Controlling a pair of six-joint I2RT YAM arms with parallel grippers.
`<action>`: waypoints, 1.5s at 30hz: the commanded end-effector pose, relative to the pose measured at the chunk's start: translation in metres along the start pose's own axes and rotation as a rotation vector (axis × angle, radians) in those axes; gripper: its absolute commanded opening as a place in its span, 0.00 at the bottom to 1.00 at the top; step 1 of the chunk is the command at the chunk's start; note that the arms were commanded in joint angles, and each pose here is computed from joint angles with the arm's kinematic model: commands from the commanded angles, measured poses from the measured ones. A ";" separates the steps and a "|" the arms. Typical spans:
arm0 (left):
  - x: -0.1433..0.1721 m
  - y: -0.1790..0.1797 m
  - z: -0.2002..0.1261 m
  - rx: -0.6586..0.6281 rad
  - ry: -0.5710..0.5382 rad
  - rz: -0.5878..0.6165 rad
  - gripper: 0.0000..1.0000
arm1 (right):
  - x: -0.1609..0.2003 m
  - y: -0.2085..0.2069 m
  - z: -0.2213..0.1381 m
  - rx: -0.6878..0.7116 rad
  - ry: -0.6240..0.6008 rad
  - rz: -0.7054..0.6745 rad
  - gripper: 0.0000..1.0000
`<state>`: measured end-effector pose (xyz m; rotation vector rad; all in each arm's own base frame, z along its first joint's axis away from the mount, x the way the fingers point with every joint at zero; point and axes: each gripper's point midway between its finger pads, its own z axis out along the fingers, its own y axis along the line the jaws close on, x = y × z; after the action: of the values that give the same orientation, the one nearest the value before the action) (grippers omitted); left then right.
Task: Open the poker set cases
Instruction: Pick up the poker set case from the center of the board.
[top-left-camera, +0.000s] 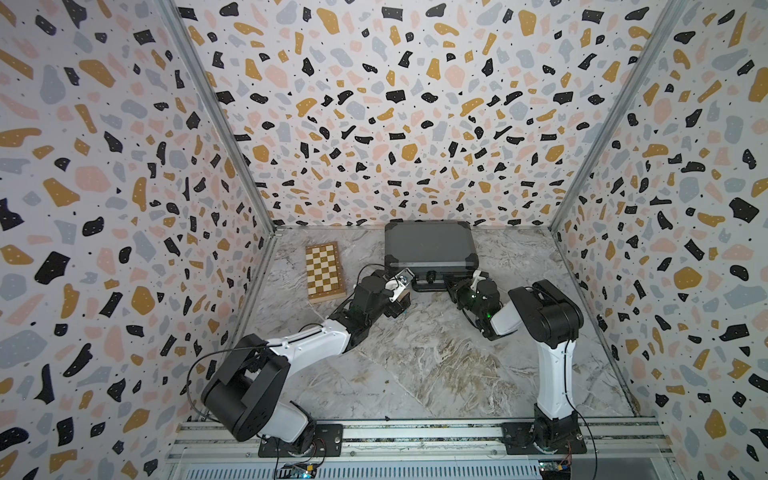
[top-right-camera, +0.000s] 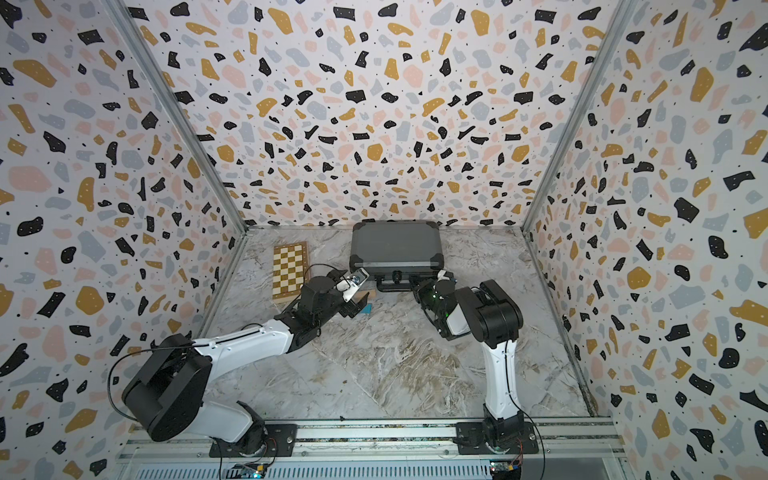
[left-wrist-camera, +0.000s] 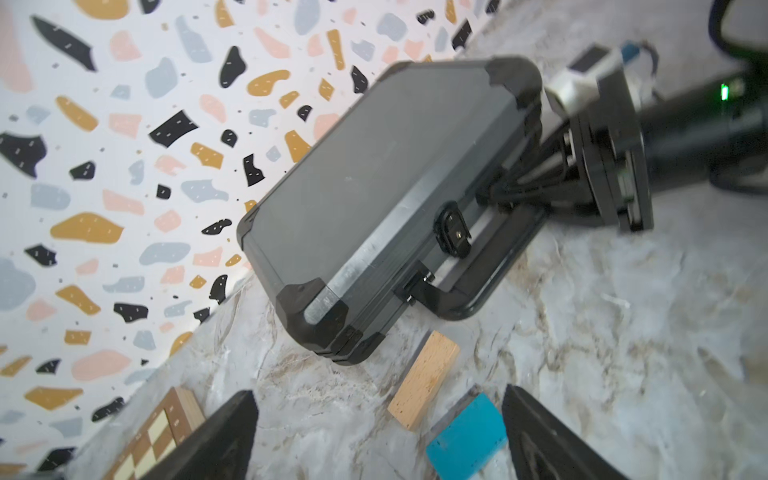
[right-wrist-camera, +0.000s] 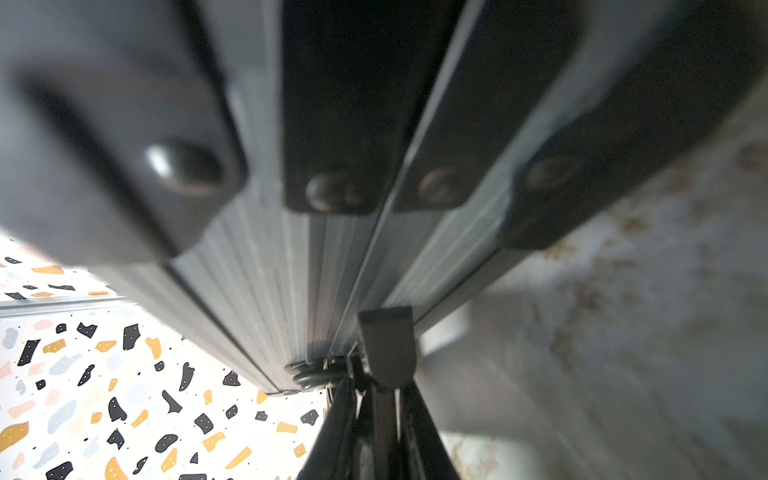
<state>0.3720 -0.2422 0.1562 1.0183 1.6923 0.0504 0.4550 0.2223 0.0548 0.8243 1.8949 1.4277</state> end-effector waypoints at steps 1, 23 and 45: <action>-0.008 -0.002 0.014 0.004 -0.016 0.232 0.88 | 0.011 -0.006 0.001 0.059 0.048 0.013 0.00; -0.006 -0.064 0.087 0.081 0.001 0.398 0.64 | 0.014 0.005 0.001 0.013 0.099 0.029 0.00; 0.007 -0.085 0.133 0.020 0.010 0.463 0.50 | 0.011 0.006 0.001 0.001 0.088 0.029 0.00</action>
<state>0.4224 -0.3409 0.0502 1.4302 1.4732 0.3223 0.4544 0.2226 0.0556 0.8512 1.9100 1.4757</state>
